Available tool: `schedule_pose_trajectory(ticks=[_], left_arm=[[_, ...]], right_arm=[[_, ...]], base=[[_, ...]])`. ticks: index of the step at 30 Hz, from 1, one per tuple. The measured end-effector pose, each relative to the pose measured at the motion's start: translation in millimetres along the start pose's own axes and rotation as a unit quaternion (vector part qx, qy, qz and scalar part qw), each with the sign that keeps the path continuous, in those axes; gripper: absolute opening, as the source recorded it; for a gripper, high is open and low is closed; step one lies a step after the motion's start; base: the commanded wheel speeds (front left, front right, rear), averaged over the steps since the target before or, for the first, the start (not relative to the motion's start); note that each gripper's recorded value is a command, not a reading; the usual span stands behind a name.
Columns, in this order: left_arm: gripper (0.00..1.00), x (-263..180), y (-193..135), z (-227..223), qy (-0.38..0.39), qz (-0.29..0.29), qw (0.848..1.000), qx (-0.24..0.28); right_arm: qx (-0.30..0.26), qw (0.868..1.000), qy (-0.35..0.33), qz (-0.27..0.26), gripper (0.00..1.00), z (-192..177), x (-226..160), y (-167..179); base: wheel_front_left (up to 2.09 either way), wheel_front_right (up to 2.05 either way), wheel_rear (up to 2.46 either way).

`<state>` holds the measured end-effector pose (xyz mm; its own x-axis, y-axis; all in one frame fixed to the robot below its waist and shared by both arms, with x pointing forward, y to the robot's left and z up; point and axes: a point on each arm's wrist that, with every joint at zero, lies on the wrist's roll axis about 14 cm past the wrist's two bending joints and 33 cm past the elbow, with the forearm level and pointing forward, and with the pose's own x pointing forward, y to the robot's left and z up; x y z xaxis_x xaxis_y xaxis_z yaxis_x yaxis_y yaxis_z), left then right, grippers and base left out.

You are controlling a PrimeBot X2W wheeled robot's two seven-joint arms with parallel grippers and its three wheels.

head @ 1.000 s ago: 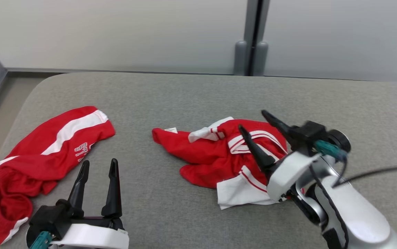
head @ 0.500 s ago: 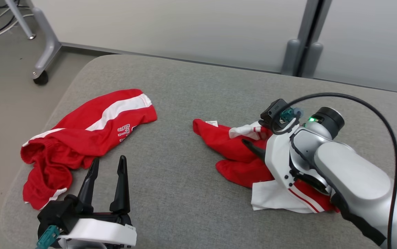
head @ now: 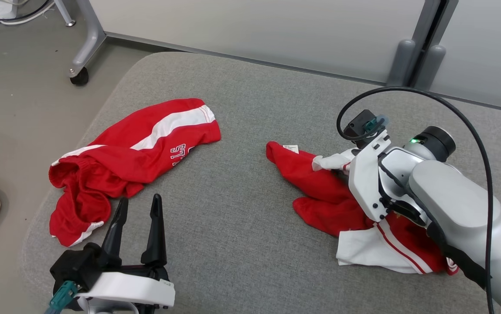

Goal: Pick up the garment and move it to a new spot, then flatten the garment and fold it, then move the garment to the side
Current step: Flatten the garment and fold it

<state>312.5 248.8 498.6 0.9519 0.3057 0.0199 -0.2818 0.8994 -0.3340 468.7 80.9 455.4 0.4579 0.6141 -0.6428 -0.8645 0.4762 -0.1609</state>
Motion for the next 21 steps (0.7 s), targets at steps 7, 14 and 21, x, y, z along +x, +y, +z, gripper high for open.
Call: schedule_pose_trajectory(ticks=[7, 14, 21], left_arm=[[1.00, 4.4, -1.8, -0.8, 0.000, -0.009, 1.000, 0.005], [1.00, 14.1, -21.8, -5.1, 0.005, -0.051, 0.999, 0.015], [1.00, 28.2, -61.7, -12.6, 0.016, -0.119, 0.993, 0.020]], right_arm=[[0.007, 0.999, -0.047, -0.018, 0.00, 11.1, -8.9, -11.3], [0.042, 0.984, -0.158, -0.066, 0.00, 36.8, -48.7, -43.6], [0.109, 0.957, -0.222, -0.151, 0.00, -3.1, -116.4, -89.0]], base=[[0.00, 0.00, 0.00], [0.00, 0.00, 0.00], [0.00, 0.00, 0.00]])
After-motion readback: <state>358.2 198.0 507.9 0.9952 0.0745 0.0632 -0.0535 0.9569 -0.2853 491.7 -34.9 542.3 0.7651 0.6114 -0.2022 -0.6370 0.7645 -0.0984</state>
